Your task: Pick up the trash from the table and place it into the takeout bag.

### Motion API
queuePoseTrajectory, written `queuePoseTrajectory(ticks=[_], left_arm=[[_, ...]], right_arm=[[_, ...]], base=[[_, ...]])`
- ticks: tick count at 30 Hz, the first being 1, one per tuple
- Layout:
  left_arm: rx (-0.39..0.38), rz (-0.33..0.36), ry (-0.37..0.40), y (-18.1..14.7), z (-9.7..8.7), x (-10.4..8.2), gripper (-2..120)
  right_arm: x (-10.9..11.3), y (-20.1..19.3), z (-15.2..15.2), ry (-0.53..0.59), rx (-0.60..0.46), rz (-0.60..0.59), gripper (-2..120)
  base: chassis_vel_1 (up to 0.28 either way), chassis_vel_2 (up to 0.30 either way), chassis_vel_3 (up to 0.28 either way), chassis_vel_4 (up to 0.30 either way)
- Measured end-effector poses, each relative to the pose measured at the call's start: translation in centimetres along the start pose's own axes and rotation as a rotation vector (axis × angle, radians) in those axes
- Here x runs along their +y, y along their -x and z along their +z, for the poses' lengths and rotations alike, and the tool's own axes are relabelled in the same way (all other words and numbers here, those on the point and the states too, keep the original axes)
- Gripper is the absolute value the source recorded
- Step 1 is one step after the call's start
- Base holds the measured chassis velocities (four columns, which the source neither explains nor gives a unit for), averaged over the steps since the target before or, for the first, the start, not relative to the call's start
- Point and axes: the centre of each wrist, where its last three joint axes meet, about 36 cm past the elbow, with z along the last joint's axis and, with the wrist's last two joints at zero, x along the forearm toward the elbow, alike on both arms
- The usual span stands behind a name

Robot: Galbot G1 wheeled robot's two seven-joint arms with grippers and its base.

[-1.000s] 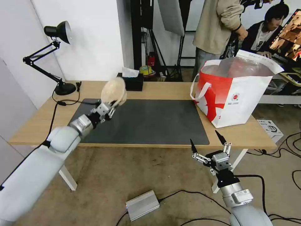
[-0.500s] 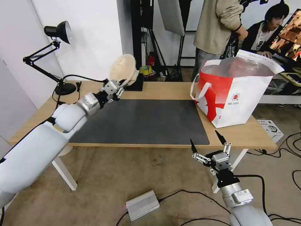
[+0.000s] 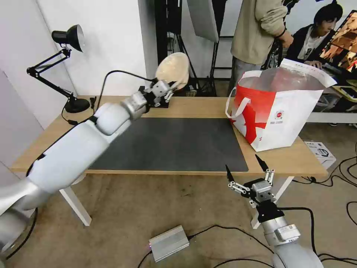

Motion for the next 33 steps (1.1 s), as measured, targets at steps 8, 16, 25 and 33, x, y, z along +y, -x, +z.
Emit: queuePoseTrajectory(ticks=[8,16,25,33], left_arm=[[-0.027,0.022,0.047,4.4,-2.4,0.9,1],[-0.033,0.042,0.079,7.5,-3.8,1.1,1],[-0.041,0.064,0.121,11.2,-4.9,0.0,1],[-0.072,0.096,0.194,15.0,-6.8,-1.2,1]], right_arm=[[0.0,0.0,0.0,0.000,0.000,0.000,100],[0.0,0.0,0.0,0.000,0.000,0.000,100],[0.0,0.0,0.0,0.000,0.000,0.000,100],[0.0,0.0,0.0,0.000,0.000,0.000,100]], base=[[0.000,0.000,0.000,0.000],[0.000,0.000,0.000,0.000],[0.000,0.000,0.000,0.000],[0.000,0.000,0.000,0.000]])
